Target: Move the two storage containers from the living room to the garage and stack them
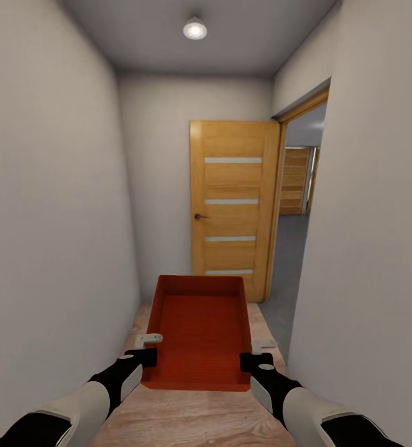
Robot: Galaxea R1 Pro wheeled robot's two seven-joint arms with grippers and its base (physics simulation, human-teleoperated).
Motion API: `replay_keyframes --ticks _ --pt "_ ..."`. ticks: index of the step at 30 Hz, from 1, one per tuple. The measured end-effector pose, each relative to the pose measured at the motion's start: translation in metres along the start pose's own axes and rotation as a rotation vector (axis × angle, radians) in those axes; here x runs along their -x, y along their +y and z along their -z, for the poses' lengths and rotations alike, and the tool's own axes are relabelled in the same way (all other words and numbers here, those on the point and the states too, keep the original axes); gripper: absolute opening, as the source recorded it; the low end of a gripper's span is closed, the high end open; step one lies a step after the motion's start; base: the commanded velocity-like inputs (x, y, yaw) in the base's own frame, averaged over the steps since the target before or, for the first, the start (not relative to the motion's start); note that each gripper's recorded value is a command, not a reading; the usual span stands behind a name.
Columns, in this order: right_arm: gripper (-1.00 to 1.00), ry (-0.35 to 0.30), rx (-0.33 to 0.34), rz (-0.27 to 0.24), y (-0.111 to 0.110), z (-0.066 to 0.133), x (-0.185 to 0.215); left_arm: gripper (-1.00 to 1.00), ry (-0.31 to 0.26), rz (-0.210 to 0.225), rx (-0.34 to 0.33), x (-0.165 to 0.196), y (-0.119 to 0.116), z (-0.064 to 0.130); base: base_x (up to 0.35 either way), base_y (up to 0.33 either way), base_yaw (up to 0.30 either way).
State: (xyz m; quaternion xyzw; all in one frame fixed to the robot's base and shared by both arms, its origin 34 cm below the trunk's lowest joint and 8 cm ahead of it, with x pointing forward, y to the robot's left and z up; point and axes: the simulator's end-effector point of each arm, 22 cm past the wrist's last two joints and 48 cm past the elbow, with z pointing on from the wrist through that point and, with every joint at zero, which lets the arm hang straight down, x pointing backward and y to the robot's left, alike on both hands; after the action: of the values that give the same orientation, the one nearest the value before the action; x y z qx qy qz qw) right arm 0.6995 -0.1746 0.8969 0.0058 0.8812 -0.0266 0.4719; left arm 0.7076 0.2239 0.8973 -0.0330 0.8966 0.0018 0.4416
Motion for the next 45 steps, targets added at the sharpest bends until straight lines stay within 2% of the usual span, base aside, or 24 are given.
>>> replay_keyframes --ticks 45 --pt "-1.00 -0.001 0.000 0.000 0.0003 0.0001 0.0001 -1.00 -0.001 0.000 0.000 0.0002 0.0003 0.0000 0.324 0.000 0.000"
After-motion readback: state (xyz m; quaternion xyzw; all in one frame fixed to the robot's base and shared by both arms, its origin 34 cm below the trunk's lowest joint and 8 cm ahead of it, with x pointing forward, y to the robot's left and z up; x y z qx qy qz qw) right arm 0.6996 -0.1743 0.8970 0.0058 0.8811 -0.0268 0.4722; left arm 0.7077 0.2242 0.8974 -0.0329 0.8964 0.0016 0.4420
